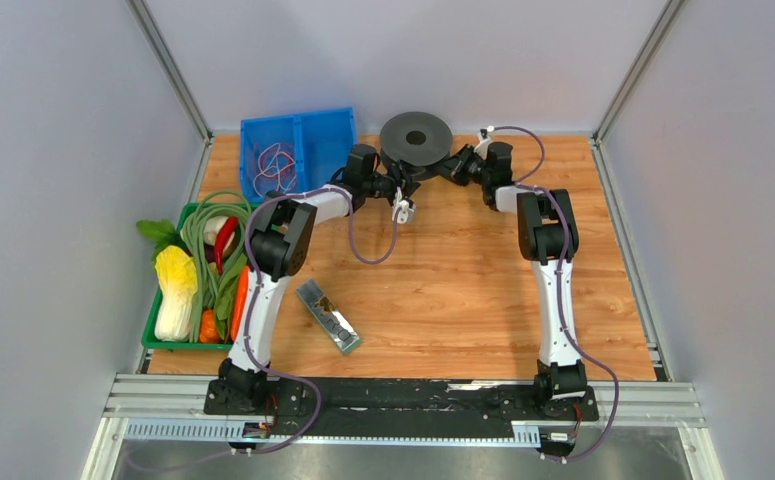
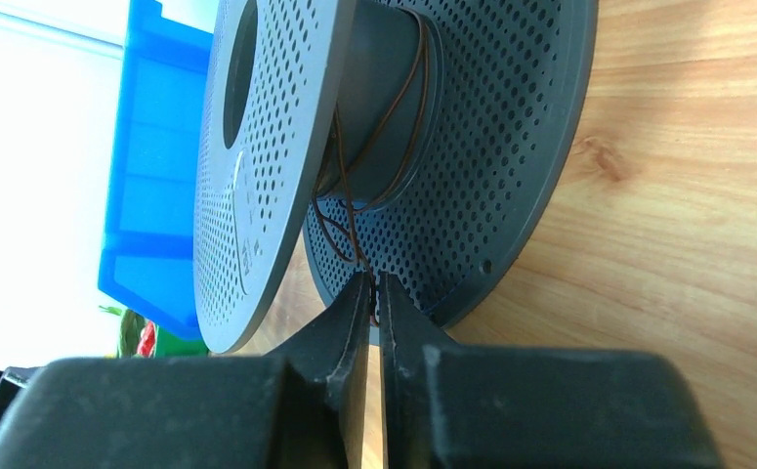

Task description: Wrap the cables

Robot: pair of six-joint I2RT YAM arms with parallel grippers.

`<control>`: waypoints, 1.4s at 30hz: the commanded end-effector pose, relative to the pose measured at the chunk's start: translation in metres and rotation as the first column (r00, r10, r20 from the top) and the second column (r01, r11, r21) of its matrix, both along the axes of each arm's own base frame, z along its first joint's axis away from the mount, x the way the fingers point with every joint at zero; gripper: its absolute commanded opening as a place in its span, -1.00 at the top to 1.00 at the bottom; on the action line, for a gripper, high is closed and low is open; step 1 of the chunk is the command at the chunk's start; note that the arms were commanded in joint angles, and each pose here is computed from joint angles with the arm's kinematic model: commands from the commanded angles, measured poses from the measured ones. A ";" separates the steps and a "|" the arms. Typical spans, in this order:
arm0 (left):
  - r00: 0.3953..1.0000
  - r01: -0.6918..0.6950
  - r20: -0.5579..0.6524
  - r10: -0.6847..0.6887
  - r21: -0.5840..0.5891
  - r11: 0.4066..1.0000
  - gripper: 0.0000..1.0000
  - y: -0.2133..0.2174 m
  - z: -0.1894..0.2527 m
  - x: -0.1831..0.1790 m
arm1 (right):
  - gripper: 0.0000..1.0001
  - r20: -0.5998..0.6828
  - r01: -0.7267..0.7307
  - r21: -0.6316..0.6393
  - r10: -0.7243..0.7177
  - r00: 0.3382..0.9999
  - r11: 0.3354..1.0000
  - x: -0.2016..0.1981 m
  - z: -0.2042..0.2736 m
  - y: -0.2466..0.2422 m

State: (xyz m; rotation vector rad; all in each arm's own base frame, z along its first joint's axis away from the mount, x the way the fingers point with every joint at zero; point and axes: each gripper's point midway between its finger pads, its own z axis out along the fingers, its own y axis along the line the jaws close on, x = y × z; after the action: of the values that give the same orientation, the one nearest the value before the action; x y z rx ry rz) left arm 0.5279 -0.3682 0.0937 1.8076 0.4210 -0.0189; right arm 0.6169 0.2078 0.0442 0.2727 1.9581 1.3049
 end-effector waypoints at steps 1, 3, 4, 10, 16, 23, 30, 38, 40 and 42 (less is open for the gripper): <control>0.996 0.041 0.082 -0.037 -0.041 0.998 -0.08 -0.002 0.052 -0.007 | 0.76 0.067 0.002 -0.012 -0.001 0.998 1.000 0.002 0.034 0.003; 0.997 0.031 0.069 -0.027 -0.049 0.998 -0.08 -0.001 0.057 -0.008 | 0.66 0.054 0.010 -0.014 -0.009 0.998 1.000 0.002 0.032 0.002; 0.998 0.025 0.059 -0.022 -0.053 0.998 -0.09 0.000 0.060 -0.008 | 0.61 0.048 0.013 -0.016 -0.012 0.999 1.000 0.002 0.030 0.001; 0.999 0.020 0.028 -0.018 -0.088 0.996 -0.11 0.005 0.083 -0.024 | 0.45 0.034 0.017 -0.027 -0.016 0.999 1.000 -0.002 0.027 0.000; 1.000 0.008 -0.009 -0.009 -0.102 0.995 -0.12 0.020 0.106 -0.048 | 0.17 0.028 0.028 -0.043 -0.027 0.999 0.999 -0.014 0.032 -0.005; 1.000 -0.012 -0.025 0.010 -0.085 0.996 -0.13 0.041 0.119 -0.073 | -0.03 0.040 0.034 -0.073 -0.031 0.999 0.997 -0.029 0.045 -0.017; 0.985 -0.094 -0.148 0.086 -0.050 0.994 -0.40 0.069 0.136 -0.094 | -0.22 0.063 0.034 -0.150 -0.025 0.998 0.988 -0.057 0.074 -0.046; 0.910 -0.254 -0.346 0.229 -0.027 0.967 -0.45 0.099 0.173 -0.123 | -0.45 0.150 0.035 -0.309 0.013 0.989 0.950 -0.101 0.142 -0.093; 0.844 -0.341 -0.446 0.298 -0.016 0.940 -0.46 0.108 0.190 -0.127 | -0.49 0.204 0.038 -0.366 0.041 0.978 0.930 -0.113 0.165 -0.099; 0.745 -0.463 -0.544 0.387 -0.004 0.886 -0.47 0.121 0.207 -0.127 | -0.58 0.239 0.039 -0.417 0.068 0.969 0.908 -0.129 0.188 -0.103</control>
State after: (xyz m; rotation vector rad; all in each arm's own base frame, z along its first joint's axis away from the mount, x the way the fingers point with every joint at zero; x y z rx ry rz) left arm 0.4145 -0.2696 0.2602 1.6779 0.8825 -0.1409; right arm 0.5204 0.1122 0.1902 0.0757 1.9819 0.9615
